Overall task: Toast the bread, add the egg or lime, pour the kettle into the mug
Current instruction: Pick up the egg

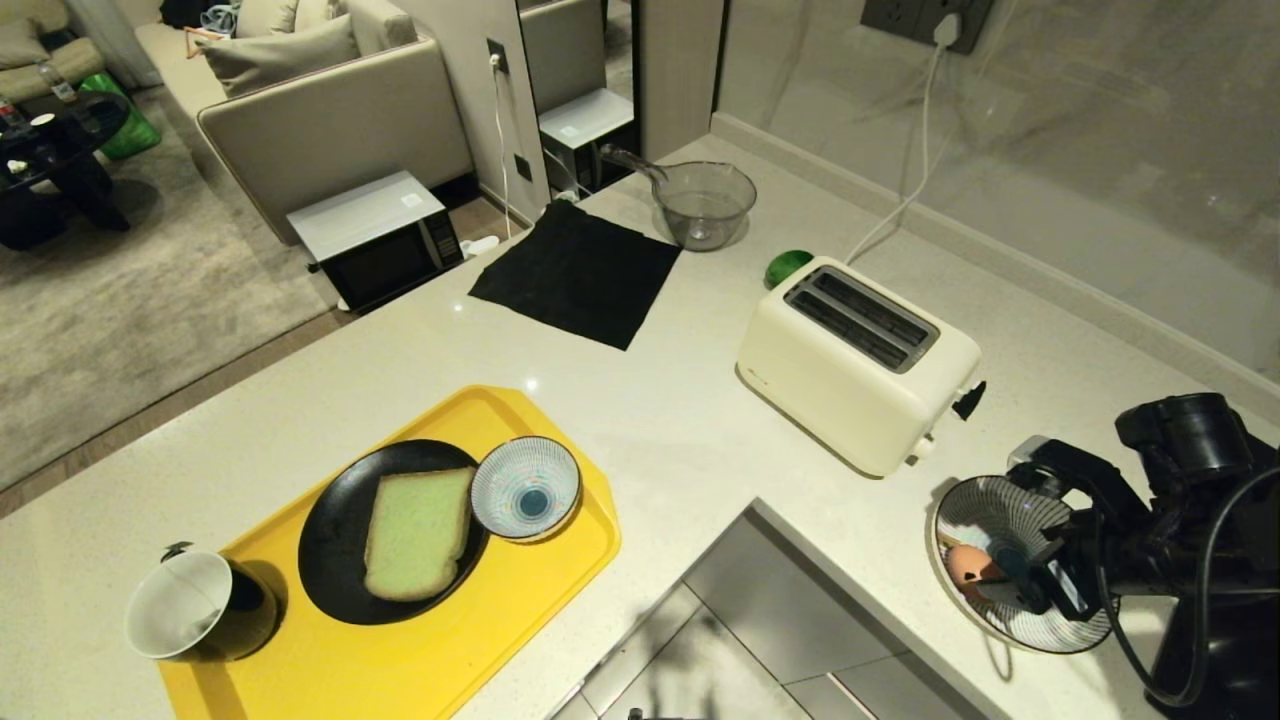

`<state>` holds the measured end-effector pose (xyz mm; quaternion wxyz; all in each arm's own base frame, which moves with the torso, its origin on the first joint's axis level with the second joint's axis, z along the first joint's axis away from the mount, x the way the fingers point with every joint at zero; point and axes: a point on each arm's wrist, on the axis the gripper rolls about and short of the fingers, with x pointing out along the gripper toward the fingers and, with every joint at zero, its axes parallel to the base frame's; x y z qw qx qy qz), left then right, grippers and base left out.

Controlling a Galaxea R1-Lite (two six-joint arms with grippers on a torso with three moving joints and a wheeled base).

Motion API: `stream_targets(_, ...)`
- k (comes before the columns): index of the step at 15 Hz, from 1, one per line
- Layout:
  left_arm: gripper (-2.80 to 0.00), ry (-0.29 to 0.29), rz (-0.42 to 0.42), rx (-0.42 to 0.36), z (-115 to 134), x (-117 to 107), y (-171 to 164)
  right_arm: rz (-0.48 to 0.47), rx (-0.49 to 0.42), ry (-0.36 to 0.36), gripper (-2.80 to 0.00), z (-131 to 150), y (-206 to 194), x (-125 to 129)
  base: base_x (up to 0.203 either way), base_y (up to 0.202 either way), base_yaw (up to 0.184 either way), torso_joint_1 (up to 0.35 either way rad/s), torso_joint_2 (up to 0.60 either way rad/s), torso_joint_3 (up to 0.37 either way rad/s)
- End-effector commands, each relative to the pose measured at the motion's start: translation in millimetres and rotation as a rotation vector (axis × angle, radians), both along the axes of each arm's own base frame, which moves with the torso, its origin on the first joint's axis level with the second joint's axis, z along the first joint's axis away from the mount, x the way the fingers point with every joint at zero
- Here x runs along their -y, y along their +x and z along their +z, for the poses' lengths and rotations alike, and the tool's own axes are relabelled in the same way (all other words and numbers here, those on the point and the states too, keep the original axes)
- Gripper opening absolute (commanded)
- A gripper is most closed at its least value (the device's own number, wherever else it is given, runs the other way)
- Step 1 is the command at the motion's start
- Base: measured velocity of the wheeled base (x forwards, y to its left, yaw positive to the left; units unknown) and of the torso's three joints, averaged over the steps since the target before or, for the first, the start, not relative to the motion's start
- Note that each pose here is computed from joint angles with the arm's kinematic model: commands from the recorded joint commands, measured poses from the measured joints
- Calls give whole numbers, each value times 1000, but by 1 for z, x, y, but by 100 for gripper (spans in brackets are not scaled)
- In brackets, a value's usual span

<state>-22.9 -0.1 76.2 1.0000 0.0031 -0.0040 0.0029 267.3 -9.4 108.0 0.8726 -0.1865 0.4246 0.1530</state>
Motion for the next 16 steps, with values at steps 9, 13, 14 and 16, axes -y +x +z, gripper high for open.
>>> stream_targets(9,-280,0,0,1,0,0,0,2,-10,-6,0,-16,24,1,0,0,0,0,0,0)
stream_targets(13,-280,0,0,1,0,0,0,3,-16,-8,0,-18,27,0,0,0,0,0,0,0)
stream_targets(14,-280,0,2,1,0,0,0,1,-17,-13,0,-18,27,0,0,0,0,0,0,0)
stream_targets(16,-280,0,0,1,0,0,0,-10,-17,-27,0,-18,27,0,0,0,0,0,0,0)
